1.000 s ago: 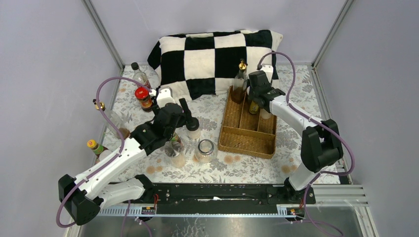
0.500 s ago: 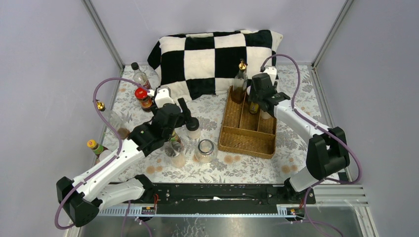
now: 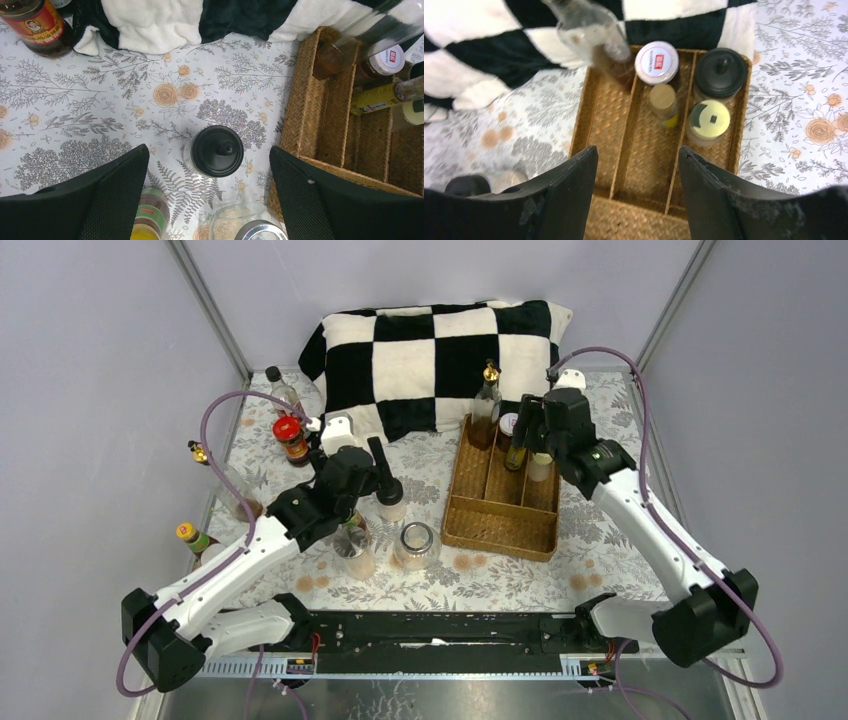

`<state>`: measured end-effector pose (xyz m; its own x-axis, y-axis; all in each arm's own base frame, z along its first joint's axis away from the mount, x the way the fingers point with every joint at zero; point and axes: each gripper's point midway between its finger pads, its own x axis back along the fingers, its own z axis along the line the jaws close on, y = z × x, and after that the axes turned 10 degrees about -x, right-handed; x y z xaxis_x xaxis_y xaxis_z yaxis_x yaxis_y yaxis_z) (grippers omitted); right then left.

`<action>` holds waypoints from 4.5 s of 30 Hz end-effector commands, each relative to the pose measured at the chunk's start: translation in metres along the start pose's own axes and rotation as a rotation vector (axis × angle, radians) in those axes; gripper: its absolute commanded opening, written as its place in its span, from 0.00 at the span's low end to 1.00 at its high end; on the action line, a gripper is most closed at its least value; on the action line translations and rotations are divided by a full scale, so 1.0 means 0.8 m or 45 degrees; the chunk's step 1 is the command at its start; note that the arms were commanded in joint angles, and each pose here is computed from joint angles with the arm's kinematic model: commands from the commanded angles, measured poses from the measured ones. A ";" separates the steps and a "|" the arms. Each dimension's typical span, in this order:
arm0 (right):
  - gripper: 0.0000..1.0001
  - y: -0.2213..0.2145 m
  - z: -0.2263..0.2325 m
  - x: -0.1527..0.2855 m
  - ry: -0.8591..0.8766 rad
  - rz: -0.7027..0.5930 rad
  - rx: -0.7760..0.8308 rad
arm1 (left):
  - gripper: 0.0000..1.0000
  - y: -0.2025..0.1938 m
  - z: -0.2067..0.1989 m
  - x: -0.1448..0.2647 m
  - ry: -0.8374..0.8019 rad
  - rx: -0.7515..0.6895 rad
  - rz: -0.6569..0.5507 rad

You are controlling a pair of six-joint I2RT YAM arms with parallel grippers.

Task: Organize the condiment bottles
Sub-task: Pick up the bottle from the center of the board, then place the bottle in the storage box.

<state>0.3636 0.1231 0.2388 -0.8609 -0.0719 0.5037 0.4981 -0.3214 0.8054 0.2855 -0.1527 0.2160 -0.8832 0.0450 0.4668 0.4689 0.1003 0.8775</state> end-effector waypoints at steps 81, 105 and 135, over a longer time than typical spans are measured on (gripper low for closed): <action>0.49 -0.054 0.211 0.029 0.365 0.014 0.520 | 0.99 0.047 0.119 0.007 0.056 0.118 -0.025; 0.49 -0.068 0.028 -0.091 -0.038 0.127 0.387 | 0.99 0.046 0.117 -0.001 0.048 0.099 -0.022; 0.93 -0.079 0.014 -0.103 0.035 -0.034 0.211 | 0.99 0.037 0.114 -0.007 0.036 0.103 0.002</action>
<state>0.3976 0.1557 0.0966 -0.8177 -0.0582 0.5727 0.5755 -0.0983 0.8119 0.2980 -0.0557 0.2297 -0.8714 -0.0014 0.4906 0.4821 0.1835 0.8567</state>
